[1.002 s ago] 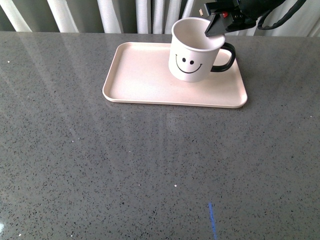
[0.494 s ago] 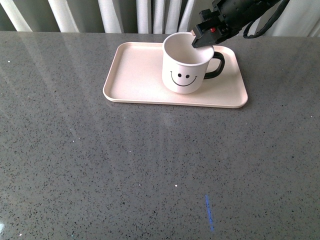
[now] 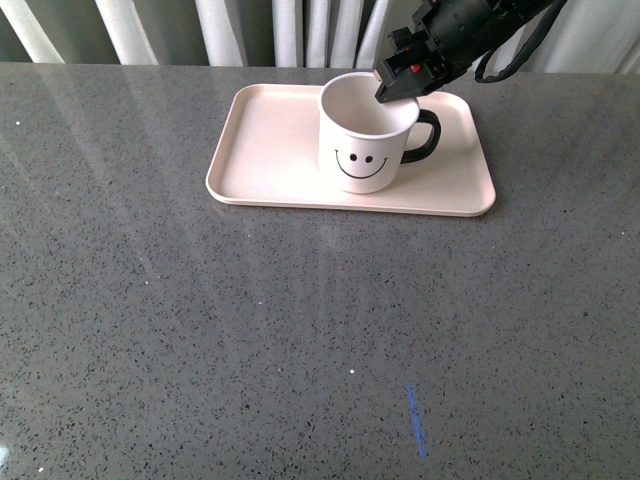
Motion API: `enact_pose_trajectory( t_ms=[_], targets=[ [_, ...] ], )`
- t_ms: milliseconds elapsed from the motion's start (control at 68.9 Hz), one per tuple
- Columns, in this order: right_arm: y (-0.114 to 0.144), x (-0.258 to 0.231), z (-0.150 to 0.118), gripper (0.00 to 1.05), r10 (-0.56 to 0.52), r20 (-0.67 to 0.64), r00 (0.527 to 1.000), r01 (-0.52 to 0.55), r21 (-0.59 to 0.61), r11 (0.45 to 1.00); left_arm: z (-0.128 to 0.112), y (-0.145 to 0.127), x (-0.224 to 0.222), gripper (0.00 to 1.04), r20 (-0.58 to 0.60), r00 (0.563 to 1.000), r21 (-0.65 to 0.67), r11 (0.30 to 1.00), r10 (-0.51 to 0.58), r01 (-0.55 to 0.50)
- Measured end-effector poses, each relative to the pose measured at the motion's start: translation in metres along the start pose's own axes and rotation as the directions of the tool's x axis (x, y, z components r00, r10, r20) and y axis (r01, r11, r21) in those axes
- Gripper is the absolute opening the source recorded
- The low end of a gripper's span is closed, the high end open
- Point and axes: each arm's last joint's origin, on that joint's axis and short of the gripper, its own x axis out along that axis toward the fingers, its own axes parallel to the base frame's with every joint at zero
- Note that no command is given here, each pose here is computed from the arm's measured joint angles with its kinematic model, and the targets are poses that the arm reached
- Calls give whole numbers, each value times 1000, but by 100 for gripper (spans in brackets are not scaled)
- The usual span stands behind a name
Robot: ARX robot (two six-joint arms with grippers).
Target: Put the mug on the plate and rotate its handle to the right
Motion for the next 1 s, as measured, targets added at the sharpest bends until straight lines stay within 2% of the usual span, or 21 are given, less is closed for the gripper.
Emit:
enact_pose_trajectory(
  t_ms=[203, 247, 421, 537, 784, 828, 1002],
  targets=[
    [-1, 1, 0, 2, 1, -1, 1000, -1, -3, 1000, 0, 0, 0, 95, 0, 1000, 0, 1000, 0, 0],
    [0, 1, 0, 6, -1, -2, 1000, 1, -7, 1000, 0, 0, 0, 95, 0, 1000, 0, 1000, 0, 0],
    [0, 2, 0, 32, -1, -4, 1000, 1, -11, 1000, 0, 0, 0, 95, 0, 1000, 0, 1000, 0, 0],
    [-1, 1, 2, 57, -8, 0, 1000, 8, -22, 1000, 0, 0, 0, 95, 0, 1000, 0, 1000, 0, 0],
    [-2, -3, 6, 95, -8, 39, 999, 9, -26, 1000, 0, 0, 0, 95, 0, 1000, 0, 1000, 0, 0],
    [-4, -7, 8, 97, -7, 58, 998, 8, -14, 1000, 0, 0, 0, 95, 0, 1000, 0, 1000, 0, 0],
    [-6, -47, 19, 96, -20, 194, 981, 12, 43, 999, 0, 0, 0, 95, 0, 1000, 0, 1000, 0, 0]
  ],
)
